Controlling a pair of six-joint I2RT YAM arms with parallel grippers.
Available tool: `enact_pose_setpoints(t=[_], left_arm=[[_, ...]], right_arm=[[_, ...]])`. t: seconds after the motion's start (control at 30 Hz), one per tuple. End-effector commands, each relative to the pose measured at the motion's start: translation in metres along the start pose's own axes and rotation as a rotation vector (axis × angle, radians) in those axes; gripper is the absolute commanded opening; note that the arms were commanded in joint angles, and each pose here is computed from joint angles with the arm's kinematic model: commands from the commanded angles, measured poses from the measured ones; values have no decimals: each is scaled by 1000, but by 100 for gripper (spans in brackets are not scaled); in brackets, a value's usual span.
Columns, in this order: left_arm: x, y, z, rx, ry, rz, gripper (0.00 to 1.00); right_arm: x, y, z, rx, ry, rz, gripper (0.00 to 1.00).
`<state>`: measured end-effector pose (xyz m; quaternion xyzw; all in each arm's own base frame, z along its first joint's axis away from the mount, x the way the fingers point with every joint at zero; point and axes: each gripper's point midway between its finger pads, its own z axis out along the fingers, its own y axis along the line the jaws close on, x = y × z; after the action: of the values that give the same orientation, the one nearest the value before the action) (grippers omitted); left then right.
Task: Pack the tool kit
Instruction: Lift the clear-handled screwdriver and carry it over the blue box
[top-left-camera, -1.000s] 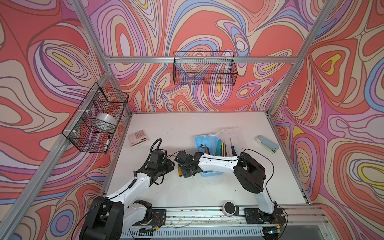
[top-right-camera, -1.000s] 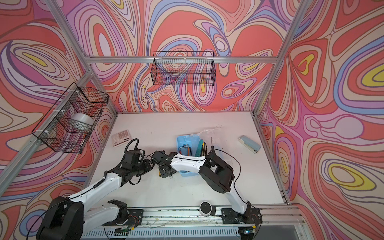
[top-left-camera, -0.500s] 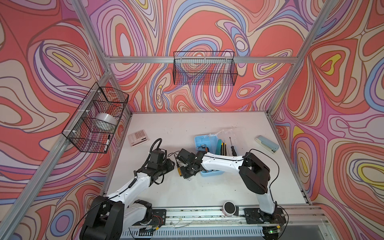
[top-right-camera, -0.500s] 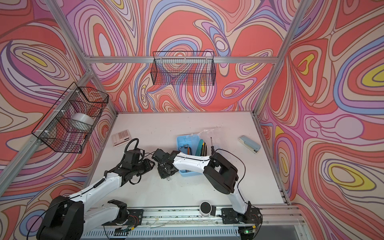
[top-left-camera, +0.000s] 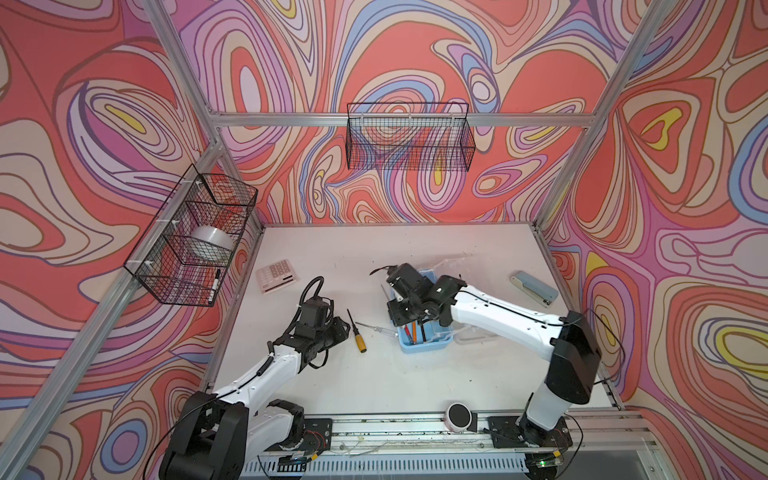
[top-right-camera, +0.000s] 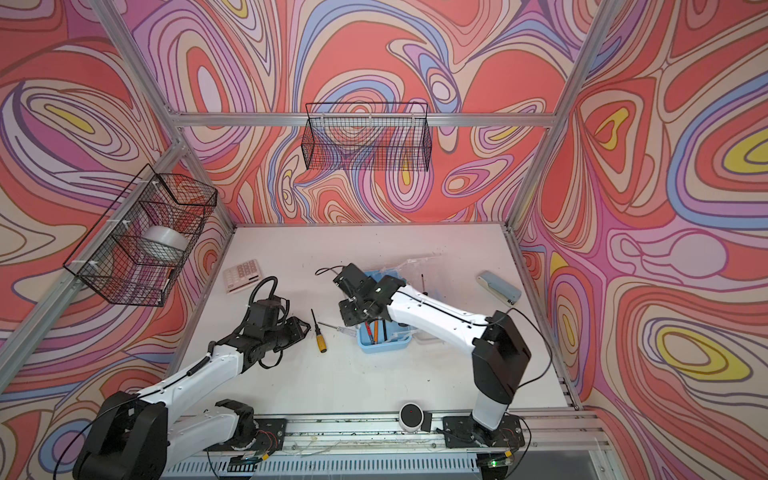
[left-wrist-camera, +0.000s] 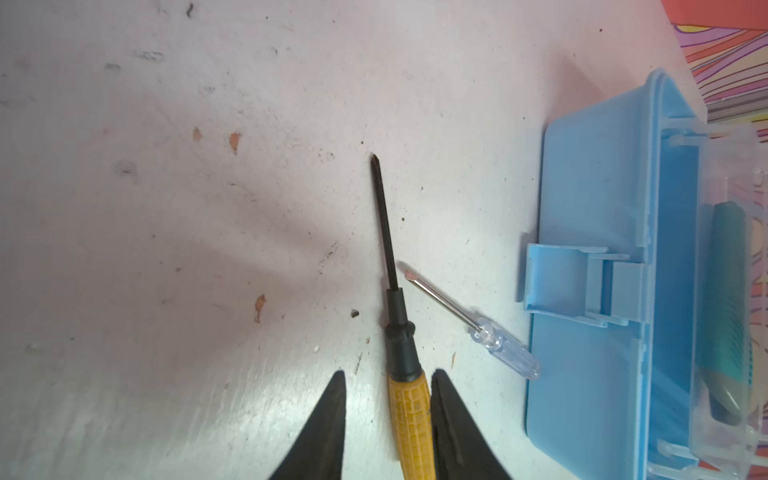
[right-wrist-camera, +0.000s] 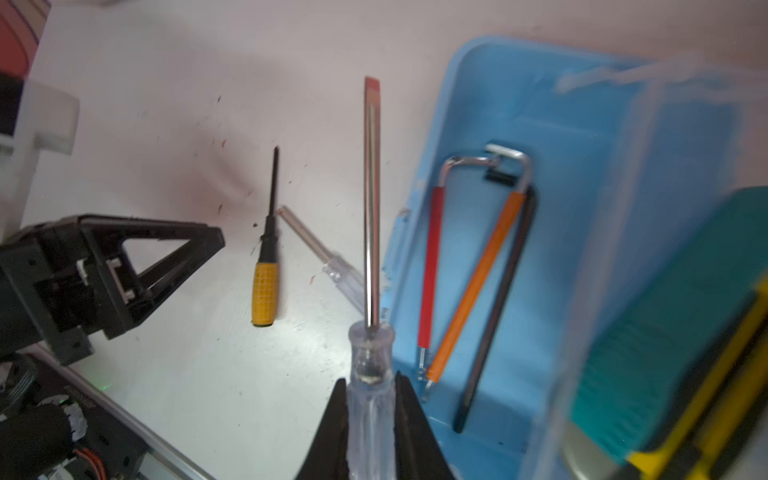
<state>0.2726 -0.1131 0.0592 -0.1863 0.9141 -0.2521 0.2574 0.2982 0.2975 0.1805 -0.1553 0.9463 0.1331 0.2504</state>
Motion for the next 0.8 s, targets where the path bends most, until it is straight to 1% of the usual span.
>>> enact_pose_setpoints(t=[0.0,0.13,0.17,0.2,0.23,0.33,0.53,0.77], left_arm=[[-10,-15,-1,41,-16,26,35],[-9,-27,-1,30,-18,87,36],[-4,-26,1,18,-10,102,36],[-11,-39,-2,31,-26,125,36],[-10,-43,-1,28,-28,139,36],[-7,-48,2,39,-17,145,36],[-6,-51,6,38,-9,154,36],[-5,-52,6,34,-6,157,36]], right_arm=[[5,-69,-20,197,-3,2,0],[11,-120,-38,280,-12,56,0],[13,-129,-41,301,-11,62,0],[16,-139,-44,326,-11,72,0],[19,-147,-47,345,-9,81,0],[26,-165,-51,383,-8,96,0],[34,-181,-52,408,-2,109,0],[41,-188,-43,400,10,126,0]])
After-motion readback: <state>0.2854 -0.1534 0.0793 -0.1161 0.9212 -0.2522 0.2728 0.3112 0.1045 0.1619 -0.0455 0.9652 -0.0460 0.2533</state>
